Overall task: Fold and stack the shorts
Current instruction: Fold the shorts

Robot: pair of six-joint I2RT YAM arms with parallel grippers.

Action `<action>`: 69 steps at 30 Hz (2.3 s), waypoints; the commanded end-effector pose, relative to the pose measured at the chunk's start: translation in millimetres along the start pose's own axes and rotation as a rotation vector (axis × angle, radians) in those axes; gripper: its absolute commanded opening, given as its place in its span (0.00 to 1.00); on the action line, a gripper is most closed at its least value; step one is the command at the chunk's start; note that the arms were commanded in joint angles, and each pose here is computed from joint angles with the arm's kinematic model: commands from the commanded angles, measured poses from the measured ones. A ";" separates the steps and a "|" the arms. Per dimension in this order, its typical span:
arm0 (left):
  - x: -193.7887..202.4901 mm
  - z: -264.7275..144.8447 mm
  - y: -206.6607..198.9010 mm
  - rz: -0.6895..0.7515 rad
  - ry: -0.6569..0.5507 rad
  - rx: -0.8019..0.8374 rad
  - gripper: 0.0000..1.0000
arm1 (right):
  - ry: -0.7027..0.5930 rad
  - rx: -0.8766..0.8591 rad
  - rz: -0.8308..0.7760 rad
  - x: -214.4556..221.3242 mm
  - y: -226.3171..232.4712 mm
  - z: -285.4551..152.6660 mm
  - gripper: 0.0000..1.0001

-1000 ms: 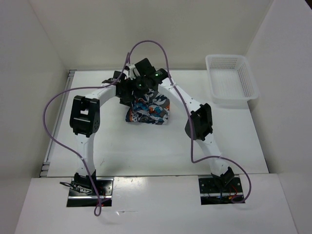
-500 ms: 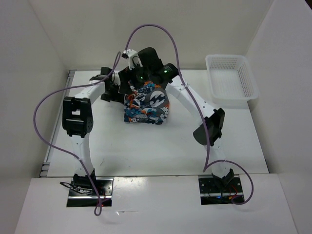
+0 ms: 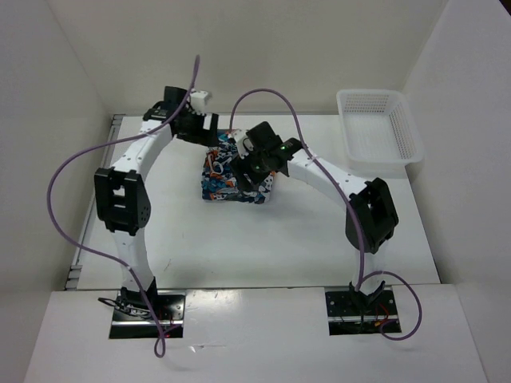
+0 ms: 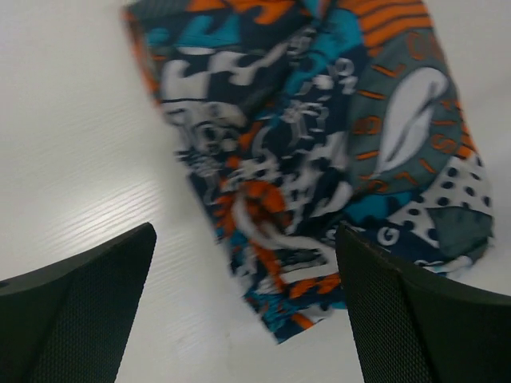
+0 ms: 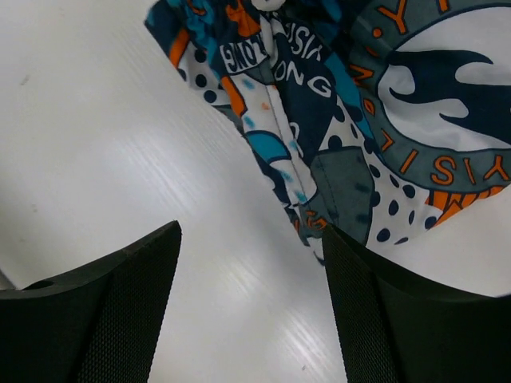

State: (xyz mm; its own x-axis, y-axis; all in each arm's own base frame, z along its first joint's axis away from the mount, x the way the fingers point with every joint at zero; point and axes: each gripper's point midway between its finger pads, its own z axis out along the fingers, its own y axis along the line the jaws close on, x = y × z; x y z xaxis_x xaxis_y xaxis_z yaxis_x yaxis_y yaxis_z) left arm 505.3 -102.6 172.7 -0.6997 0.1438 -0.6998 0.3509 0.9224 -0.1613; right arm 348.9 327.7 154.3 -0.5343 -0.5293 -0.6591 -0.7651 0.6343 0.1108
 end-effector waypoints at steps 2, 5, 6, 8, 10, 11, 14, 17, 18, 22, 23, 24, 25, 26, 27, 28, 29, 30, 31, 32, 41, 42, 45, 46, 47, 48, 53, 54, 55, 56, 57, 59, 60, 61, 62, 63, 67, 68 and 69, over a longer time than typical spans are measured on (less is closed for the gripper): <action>19.5 43.4 -34.0 0.005 0.086 0.156 1.00 | -0.103 0.067 -0.132 -21.9 -19.6 19.9 0.77; 19.8 55.5 -43.4 0.022 0.090 0.172 1.00 | -0.134 0.108 -0.158 -28.4 -28.7 26.2 0.78; 26.1 62.3 -46.9 0.023 0.108 0.178 1.00 | -0.135 0.109 -0.172 -28.4 -30.1 29.7 0.78; 34.8 75.2 -40.5 0.034 0.137 0.116 1.00 | -0.126 0.130 -0.207 -23.2 -32.4 37.8 0.78; 47.5 87.6 -38.5 0.035 0.171 0.094 1.00 | -0.088 0.128 -0.222 -7.1 -31.6 55.0 0.74; 47.6 87.7 -38.5 0.035 0.171 0.094 0.98 | -0.079 0.118 -0.230 -4.2 -25.9 59.6 0.71; 51.6 90.6 -36.9 0.021 0.180 0.117 0.73 | -0.063 0.110 -0.254 2.9 -22.7 66.4 0.55; 52.8 91.1 -31.8 0.012 0.187 0.111 0.56 | -0.045 0.110 -0.283 12.4 -19.6 68.2 0.38; 55.2 90.2 -32.0 0.009 0.197 0.112 0.50 | -0.017 0.098 -0.299 25.4 -14.9 72.4 0.33; 41.9 90.0 -29.6 0.019 0.167 0.097 0.17 | 0.009 0.106 -0.328 46.4 -14.1 72.9 0.10; 34.8 89.8 -26.9 0.026 0.147 0.081 0.14 | 0.015 0.108 -0.346 50.3 -10.6 75.0 0.05; 28.7 88.4 -23.8 0.031 0.134 0.060 0.14 | 0.012 0.102 -0.353 53.5 -5.9 74.0 0.00; 14.3 84.7 -23.0 0.041 0.100 0.050 0.14 | 0.023 0.100 -0.361 58.4 -6.3 74.9 0.00; 4.6 80.5 -15.9 0.037 0.076 0.040 0.14 | 0.021 0.094 -0.369 61.6 -1.1 74.9 0.00; -0.7 81.6 -13.6 0.041 0.064 0.028 0.14 | 0.030 0.092 -0.369 65.9 -1.2 75.6 0.00; -17.2 73.2 -8.2 0.041 0.027 0.018 0.14 | 0.019 0.081 -0.379 62.7 1.0 73.2 0.00; -14.4 81.8 -6.0 0.039 0.036 0.019 0.14 | 0.023 0.074 -0.385 66.8 5.1 75.2 0.00; -13.6 83.4 2.0 0.031 0.041 0.000 0.16 | 0.014 0.076 -0.386 64.6 5.1 75.6 0.00; -10.2 86.5 2.8 0.028 0.054 0.001 0.18 | 0.014 0.076 -0.386 64.6 5.1 75.6 0.00; -4.2 94.8 4.8 0.024 0.069 0.002 0.24 | 0.012 0.065 -0.386 64.6 7.0 75.8 0.00; 37.7 124.1 7.9 -0.004 0.167 0.025 0.45 | -0.070 -0.024 -0.358 24.7 28.9 61.7 0.50; 37.9 124.1 9.5 -0.003 0.168 0.016 0.48 | -0.115 -0.029 -0.353 8.1 33.0 50.4 0.60; 20.0 111.8 9.0 0.010 0.123 0.002 0.69 | -0.204 -0.061 -0.310 -27.9 46.9 20.9 0.77; 11.4 103.9 9.1 0.016 0.103 -0.010 0.74 | -0.275 -0.056 -0.294 -50.4 51.1 1.2 0.80; 5.8 98.6 7.9 0.019 0.089 -0.011 0.79 | -0.304 -0.055 -0.223 -57.9 43.5 -8.6 0.81; 3.3 93.9 6.8 0.021 0.083 -0.011 0.88 | -0.342 -0.057 -0.190 -68.8 41.6 -19.1 0.81; -27.7 39.6 -2.0 0.035 -0.005 -0.014 1.00 | -0.389 0.036 0.061 -66.1 -22.5 -35.2 0.81; -34.8 26.6 -5.3 0.042 -0.031 -0.016 1.00 | -0.366 0.045 0.119 -56.2 -32.8 -28.6 0.81; -19.0 28.6 -5.4 0.033 0.005 -0.014 1.00 | -0.318 0.041 0.165 -38.1 -42.7 -13.5 0.81; -10.7 28.0 -5.9 0.028 0.023 -0.013 1.00 | -0.292 0.069 0.229 -25.3 -64.1 -9.6 0.81; -2.1 24.1 -7.3 0.023 0.044 -0.011 1.00 | -0.263 0.050 0.300 -11.8 -69.0 -2.0 0.81; 43.7 34.2 -1.6 -0.013 0.150 -0.011 1.00 | -0.206 0.048 0.383 12.8 -85.9 11.3 0.81; 56.0 34.0 -4.7 -0.022 0.176 0.004 1.00 | -0.173 0.021 0.413 25.0 -83.3 16.4 0.81; 68.0 32.8 -4.2 -0.038 0.199 0.018 1.00 | -0.155 -0.005 0.428 30.8 -78.6 20.7 0.81; 79.9 36.2 -7.1 -0.047 0.221 0.038 1.00 | -0.139 -0.023 0.459 38.4 -80.6 23.8 0.81; 104.2 37.2 -13.2 -0.067 0.273 0.070 1.00 | -0.118 -0.038 0.494 49.4 -79.9 25.3 0.81; 125.1 44.1 -12.4 -0.073 0.290 0.072 1.00 | -0.071 -0.104 0.607 73.8 -69.7 41.2 0.80; 132.8 46.7 -12.1 -0.079 0.308 0.073 1.00 | -0.061 -0.119 0.621 78.9 -65.7 42.5 0.78; 132.7 46.7 -13.7 -0.080 0.308 0.082 1.00 | -0.064 -0.142 0.629 78.5 -63.6 46.5 0.77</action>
State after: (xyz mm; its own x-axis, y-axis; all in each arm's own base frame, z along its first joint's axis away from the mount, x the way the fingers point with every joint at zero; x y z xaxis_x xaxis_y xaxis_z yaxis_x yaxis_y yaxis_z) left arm 429.5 -105.5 41.4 -0.8987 0.1865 -0.3970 0.2989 0.9229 -0.2429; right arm 373.7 253.7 48.4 -0.8644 -0.0971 -0.4933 -0.3656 0.7950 0.4841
